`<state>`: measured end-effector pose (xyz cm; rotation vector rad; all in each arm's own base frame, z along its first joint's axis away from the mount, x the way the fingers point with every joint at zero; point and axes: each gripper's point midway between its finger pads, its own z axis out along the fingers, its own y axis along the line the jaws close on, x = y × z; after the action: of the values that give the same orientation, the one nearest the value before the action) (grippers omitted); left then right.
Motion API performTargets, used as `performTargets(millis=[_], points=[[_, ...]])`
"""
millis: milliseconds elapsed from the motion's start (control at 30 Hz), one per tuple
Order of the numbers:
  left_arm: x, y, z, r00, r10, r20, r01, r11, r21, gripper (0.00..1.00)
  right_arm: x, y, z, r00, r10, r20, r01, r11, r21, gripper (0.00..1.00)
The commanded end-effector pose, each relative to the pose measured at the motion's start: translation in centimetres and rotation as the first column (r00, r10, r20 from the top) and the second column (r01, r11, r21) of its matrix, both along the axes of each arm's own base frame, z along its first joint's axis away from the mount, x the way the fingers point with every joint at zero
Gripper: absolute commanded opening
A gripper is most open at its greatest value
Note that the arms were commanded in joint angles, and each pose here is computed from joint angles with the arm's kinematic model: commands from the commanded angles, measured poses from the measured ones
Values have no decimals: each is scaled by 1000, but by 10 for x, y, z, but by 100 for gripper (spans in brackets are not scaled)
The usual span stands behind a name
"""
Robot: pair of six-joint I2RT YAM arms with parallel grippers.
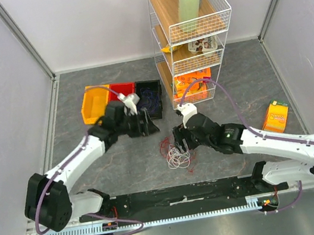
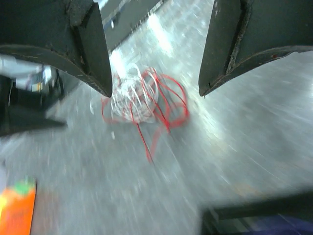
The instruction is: Untangle the cables
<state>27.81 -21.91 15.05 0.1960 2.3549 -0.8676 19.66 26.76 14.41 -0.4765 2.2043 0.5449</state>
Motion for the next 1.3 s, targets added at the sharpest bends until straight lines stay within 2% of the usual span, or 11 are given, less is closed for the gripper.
performTargets(millis=[0,233,367,567,667,800,967,1100,1133,1233,1267], points=[[-52,-48,-6,986,-163,-23,158,976,-151,78,-4,15,-21,996,53,-68,-49,998,50,79],[-70,-45,-56,969,-60,-238,15,983,-183,73,-13,19,-62,987,73,-143,-68,997,34,78],[-57,-48,-56,978,-13,-210,-30,979,-202,65,-17,19,-76,983,67,-173,-61,997,40,75],[-51,-44,-82,956,62,-288,-106,984,-140,54,-18,20,-75,982,59,-180,-49,997,60,72],[-53,-40,-90,944,93,-317,-138,983,-123,53,-15,18,-68,986,47,-157,-37,997,68,72],[-54,-37,-96,938,116,-327,-159,981,-109,60,-15,17,-66,987,46,-153,-36,997,67,72],[-53,-44,-104,932,100,-348,-147,983,-111,56,-15,20,-64,986,54,-155,-44,996,72,71],[-55,-46,-107,932,96,-350,-143,984,-110,47,-14,19,-59,988,51,-146,-41,996,76,71],[-55,-46,-106,935,92,-341,-139,984,-114,41,-14,19,-59,988,51,-145,-40,996,74,71],[-52,-47,-96,950,78,-301,-116,987,-110,8,-13,18,-61,988,50,-147,-41,997,67,72],[-51,-46,-92,956,75,-282,-109,988,-108,6,-14,19,-63,987,56,-151,-46,997,64,73]])
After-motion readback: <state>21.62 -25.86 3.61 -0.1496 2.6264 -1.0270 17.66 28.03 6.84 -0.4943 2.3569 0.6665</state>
